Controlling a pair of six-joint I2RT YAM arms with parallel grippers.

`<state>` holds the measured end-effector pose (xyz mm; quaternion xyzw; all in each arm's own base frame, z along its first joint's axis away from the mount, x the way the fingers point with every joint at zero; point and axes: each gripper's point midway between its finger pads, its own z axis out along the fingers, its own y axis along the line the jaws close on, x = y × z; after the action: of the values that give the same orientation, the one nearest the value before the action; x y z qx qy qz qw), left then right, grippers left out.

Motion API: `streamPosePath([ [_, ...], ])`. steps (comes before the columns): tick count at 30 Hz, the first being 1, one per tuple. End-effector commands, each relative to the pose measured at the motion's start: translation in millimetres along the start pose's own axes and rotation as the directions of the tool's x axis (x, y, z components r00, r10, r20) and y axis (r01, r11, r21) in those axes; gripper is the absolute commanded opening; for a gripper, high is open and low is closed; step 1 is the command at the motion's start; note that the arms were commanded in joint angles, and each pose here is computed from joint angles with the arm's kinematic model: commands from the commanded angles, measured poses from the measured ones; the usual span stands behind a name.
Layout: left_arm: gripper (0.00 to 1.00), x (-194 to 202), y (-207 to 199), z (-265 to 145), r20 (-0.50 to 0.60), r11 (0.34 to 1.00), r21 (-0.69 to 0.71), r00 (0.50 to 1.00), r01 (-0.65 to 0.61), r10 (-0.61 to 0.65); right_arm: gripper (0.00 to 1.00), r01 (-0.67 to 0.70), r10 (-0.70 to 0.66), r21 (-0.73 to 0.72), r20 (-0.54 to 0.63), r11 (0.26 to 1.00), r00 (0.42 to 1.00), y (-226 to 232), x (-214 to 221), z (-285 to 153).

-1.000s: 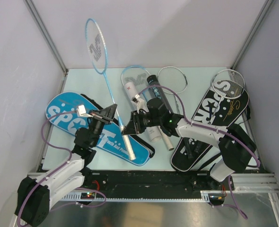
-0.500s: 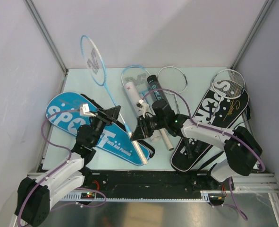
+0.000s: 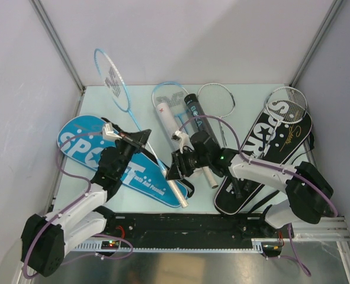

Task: Pack up the badminton gear
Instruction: Pick up the racket from the center of the board.

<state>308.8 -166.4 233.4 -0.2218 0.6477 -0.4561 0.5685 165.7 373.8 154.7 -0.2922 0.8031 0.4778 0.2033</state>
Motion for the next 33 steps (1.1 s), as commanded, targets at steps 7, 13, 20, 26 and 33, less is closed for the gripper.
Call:
streamPosePath([
  [7, 0.0, -25, 16, 3, 0.09, 0.981, -0.189, 0.996, 0.036, -0.019, 0.57, 0.07, -0.132, 0.341, 0.163, 0.937, 0.978, -29, -22, 8],
  [13, 0.0, -27, 14, 2, 0.099, 0.977, -0.202, 0.994, 0.067, -0.048, 0.59, 0.167, -0.212, 0.308, 0.119, 0.937, 0.97, -28, -16, 24],
  [20, 0.0, -36, 9, -4, 0.139, 0.978, -0.185, 0.988, 0.093, -0.068, 0.5, 0.211, -0.254, 0.274, 0.13, 0.938, 0.958, -22, -15, 37],
  [26, 0.05, -38, 4, -5, 0.146, 0.979, -0.169, 0.985, 0.112, -0.087, 0.13, 0.219, -0.264, 0.233, 0.186, 0.947, 0.946, -14, -18, 36],
  [33, 0.59, -26, 18, -11, 0.03, 0.966, -0.256, 0.998, -0.047, 0.056, 0.0, 0.021, -0.091, 0.211, 0.329, 0.977, 0.94, -21, -43, -2],
])
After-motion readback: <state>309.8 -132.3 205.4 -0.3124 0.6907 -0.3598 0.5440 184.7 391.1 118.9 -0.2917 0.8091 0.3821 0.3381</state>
